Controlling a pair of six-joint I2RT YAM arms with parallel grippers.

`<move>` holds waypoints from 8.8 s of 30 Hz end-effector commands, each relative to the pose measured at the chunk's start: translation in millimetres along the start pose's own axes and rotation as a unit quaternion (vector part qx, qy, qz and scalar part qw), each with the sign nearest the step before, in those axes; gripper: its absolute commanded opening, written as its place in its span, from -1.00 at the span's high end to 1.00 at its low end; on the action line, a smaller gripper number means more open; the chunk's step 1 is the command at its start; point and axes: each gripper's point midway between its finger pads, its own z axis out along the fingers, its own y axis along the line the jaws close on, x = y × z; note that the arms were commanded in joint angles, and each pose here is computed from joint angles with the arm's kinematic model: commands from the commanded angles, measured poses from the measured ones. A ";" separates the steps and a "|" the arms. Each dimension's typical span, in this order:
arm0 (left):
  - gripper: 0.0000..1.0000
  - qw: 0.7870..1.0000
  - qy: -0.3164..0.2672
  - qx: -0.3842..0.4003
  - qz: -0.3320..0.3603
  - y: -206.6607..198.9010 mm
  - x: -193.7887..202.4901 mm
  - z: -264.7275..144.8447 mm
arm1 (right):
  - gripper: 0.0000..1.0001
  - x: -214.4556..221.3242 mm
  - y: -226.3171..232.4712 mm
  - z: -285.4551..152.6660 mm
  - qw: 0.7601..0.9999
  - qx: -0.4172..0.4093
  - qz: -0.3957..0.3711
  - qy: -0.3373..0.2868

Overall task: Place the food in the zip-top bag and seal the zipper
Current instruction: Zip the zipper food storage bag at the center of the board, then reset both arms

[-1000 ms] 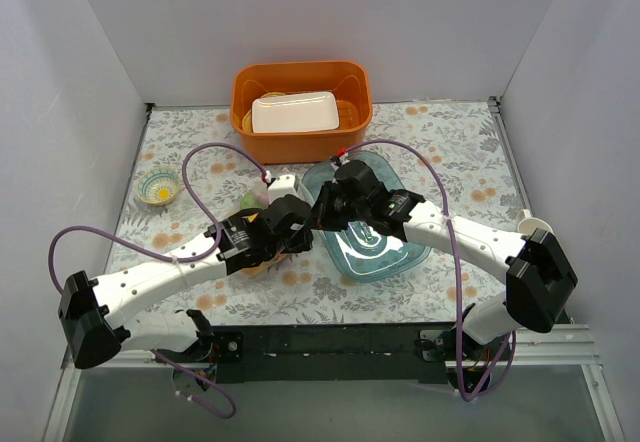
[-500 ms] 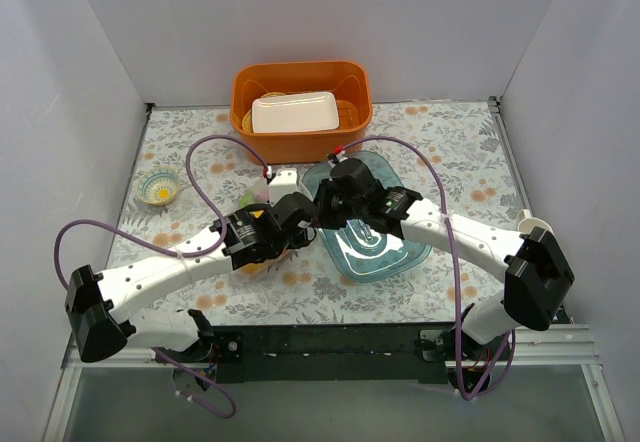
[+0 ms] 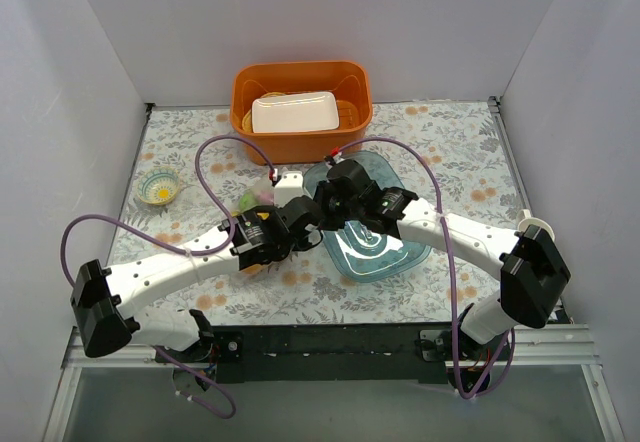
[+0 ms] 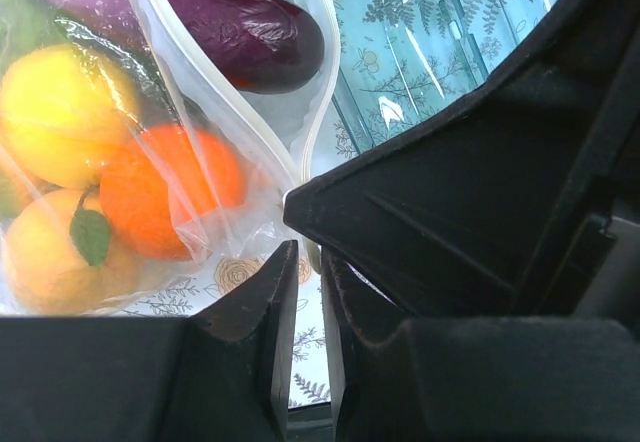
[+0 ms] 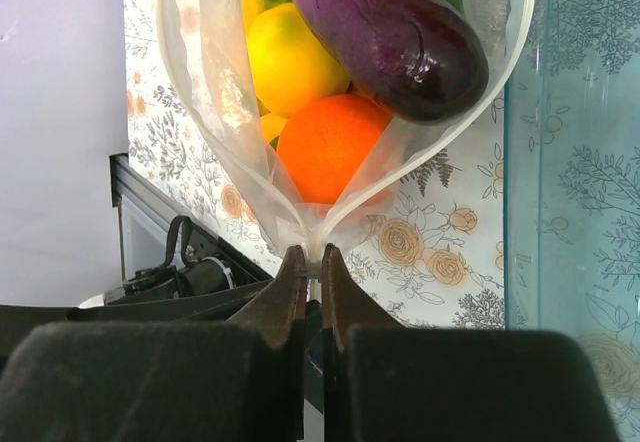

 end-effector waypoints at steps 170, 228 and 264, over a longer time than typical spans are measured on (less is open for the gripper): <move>1.00 0.989 0.118 0.064 -0.066 25.7 94.8 -69.0 | 0.97 -108.9 10.9 17.7 0.993 -0.075 0.019 -0.084; -0.11 0.988 0.073 0.080 -0.113 22.6 76.3 -73.0 | 0.67 -149.0 -14.6 12.5 0.993 -0.056 -0.033 -0.102; -0.96 0.985 -0.077 0.049 -0.146 70.2 -130.2 -12.1 | -0.29 -110.6 -184.9 -130.7 0.959 0.223 -0.047 -0.168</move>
